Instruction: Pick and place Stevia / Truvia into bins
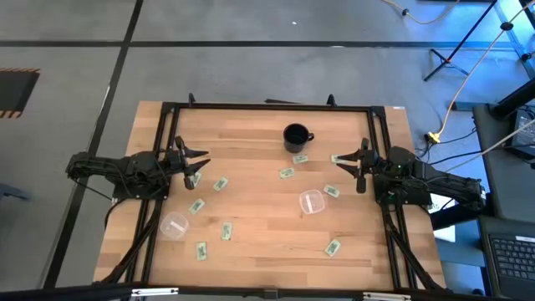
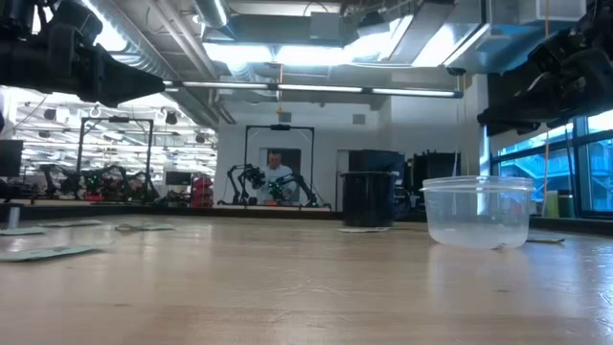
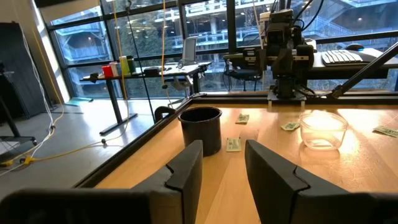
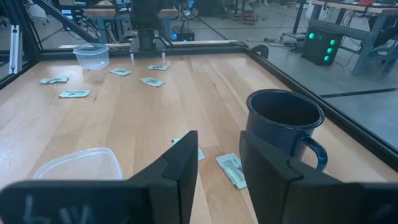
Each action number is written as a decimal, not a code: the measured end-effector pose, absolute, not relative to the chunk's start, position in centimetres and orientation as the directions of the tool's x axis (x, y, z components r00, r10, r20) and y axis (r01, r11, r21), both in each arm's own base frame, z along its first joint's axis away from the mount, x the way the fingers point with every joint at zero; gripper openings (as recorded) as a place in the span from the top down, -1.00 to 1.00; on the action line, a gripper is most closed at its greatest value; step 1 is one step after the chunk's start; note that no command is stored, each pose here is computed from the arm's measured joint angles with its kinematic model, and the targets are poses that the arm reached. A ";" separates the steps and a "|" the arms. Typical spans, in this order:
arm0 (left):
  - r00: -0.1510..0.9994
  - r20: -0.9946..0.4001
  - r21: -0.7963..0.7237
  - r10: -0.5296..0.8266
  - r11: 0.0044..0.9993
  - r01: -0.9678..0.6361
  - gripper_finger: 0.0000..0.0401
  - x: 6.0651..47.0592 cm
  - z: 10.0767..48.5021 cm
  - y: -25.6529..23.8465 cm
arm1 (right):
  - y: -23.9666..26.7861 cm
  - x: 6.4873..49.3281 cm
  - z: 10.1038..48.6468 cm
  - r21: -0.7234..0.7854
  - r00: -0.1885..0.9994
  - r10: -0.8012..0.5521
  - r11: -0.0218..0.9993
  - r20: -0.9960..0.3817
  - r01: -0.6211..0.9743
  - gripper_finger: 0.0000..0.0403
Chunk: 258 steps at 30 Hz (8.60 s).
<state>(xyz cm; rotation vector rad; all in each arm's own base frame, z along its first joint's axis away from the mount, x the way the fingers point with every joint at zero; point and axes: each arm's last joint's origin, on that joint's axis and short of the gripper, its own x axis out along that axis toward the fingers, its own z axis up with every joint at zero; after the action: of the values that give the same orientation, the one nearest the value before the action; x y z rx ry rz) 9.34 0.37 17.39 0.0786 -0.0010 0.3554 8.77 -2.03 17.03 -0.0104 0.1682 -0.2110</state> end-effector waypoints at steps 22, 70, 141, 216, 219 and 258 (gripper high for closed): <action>0.938 0.014 0.077 0.347 0.935 -0.347 0.42 9.3 17.4 0.4 | -2.0 8.8 17.1 -0.028 0.964 -0.209 0.978 -0.162 0.208 0.39; 0.937 0.014 0.085 0.350 0.933 -0.350 0.42 9.3 17.4 0.4 | -2.8 13.4 22.9 0.284 0.679 -0.046 0.886 -0.733 0.366 0.39; 0.938 0.015 0.085 0.348 0.934 -0.348 0.42 9.3 17.4 0.4 | -4.5 21.7 13.1 0.177 0.164 0.186 0.982 -0.969 -0.067 0.67; 0.937 0.015 0.085 0.348 0.934 -0.348 0.42 9.3 17.4 0.4 | 5.3 26.3 18.2 0.144 0.333 0.137 0.990 -0.933 -0.002 0.95; 0.937 0.015 0.085 0.348 0.934 -0.348 0.42 9.3 17.4 0.4 | 5.3 26.3 18.2 0.138 0.334 0.135 0.990 -0.933 -0.015 0.92; 0.937 0.015 0.085 0.348 0.934 -0.348 0.42 9.3 17.4 0.4 | 10.9 23.8 29.3 0.240 0.670 0.277 0.959 -0.689 -0.149 0.35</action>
<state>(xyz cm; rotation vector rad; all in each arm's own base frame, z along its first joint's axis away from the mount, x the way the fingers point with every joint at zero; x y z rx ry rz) 9.34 0.37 17.40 0.0871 0.0005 0.3556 23.79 10.91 29.33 0.1692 0.8028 0.2411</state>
